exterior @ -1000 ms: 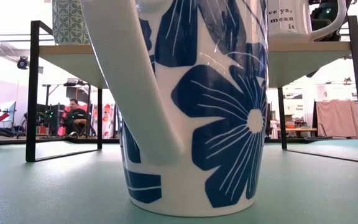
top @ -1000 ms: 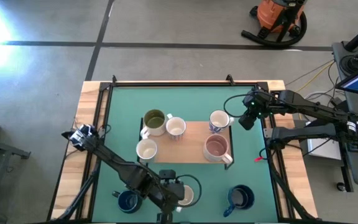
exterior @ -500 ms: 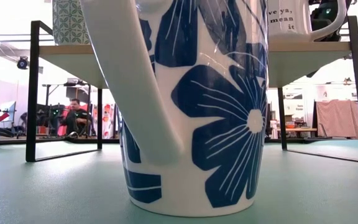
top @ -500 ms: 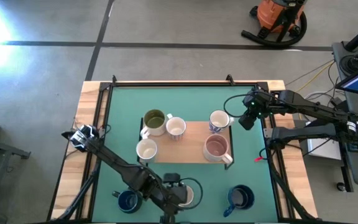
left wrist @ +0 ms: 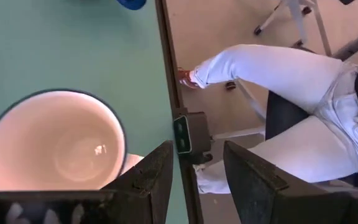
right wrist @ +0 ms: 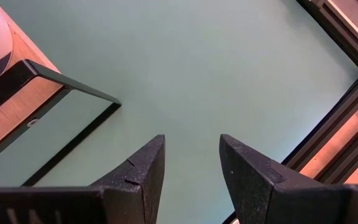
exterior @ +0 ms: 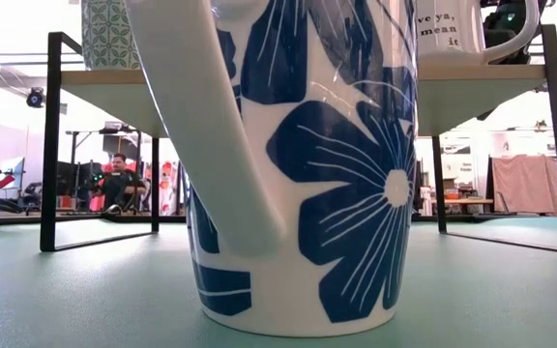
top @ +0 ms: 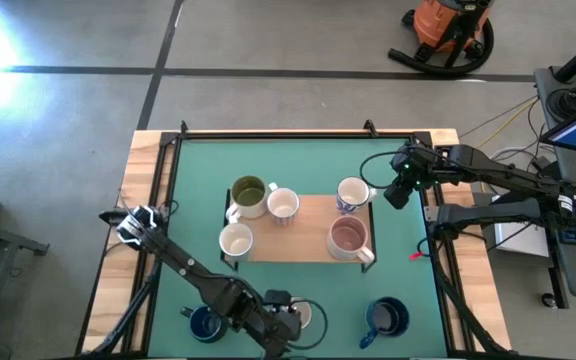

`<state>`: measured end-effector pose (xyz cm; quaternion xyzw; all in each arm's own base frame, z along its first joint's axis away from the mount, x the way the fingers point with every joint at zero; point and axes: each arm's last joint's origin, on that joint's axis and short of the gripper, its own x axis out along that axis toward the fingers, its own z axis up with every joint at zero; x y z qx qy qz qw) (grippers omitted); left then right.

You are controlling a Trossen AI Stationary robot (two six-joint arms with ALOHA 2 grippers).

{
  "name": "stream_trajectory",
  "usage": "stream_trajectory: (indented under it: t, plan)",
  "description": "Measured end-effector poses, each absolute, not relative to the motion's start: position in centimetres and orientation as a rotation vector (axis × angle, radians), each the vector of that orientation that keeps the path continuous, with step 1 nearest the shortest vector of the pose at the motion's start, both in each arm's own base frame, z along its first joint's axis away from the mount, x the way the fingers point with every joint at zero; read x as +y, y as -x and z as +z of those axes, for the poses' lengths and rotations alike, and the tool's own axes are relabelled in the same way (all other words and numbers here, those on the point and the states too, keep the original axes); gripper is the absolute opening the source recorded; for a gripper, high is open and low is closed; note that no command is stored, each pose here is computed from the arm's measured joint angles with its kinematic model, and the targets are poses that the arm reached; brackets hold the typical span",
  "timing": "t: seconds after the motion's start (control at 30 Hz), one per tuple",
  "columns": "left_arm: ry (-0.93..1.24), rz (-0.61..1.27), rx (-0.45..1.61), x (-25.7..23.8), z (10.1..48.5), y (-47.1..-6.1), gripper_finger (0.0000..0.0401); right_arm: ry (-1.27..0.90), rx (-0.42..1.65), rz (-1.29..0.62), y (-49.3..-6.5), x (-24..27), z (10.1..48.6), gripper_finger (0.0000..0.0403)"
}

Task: Place coffee mugs
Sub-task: Put the blue patterned mug on the shelf

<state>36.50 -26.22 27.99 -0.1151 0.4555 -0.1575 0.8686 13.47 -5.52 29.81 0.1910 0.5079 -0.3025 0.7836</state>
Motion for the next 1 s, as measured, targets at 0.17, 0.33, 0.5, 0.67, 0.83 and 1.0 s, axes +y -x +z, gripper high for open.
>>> stream_trajectory:
  t: [0.17,0.33,0.5,0.67,0.83,1.0]
  plan:
    - [0.211,-0.384,0.962,-26.8,27.9,-36.1,0.0125,-0.412,1.096,-0.653,-13.5,-5.5,29.8,0.0141]
    - [0.156,-0.390,0.999,-26.9,26.7,-36.2,0.0125,-0.412,1.096,-0.653,-13.5,-5.5,29.8,0.0141]
    - [0.140,-0.367,1.009,-26.9,26.1,-36.5,0.0125,-0.412,1.096,-0.652,-13.5,-5.5,29.8,0.0141]
    - [0.114,-0.313,1.008,-26.6,25.8,-36.5,0.0125,-0.412,1.097,-0.652,-13.5,-5.5,29.8,0.0141]
    - [0.081,-0.260,1.008,-26.4,25.7,-36.4,0.0125,-0.412,1.096,-0.652,-13.5,-5.5,29.8,0.0141]
    - [0.047,-0.242,1.021,-26.2,25.5,-36.3,0.0125,-0.412,1.096,-0.653,-13.5,-5.5,29.8,0.0141]
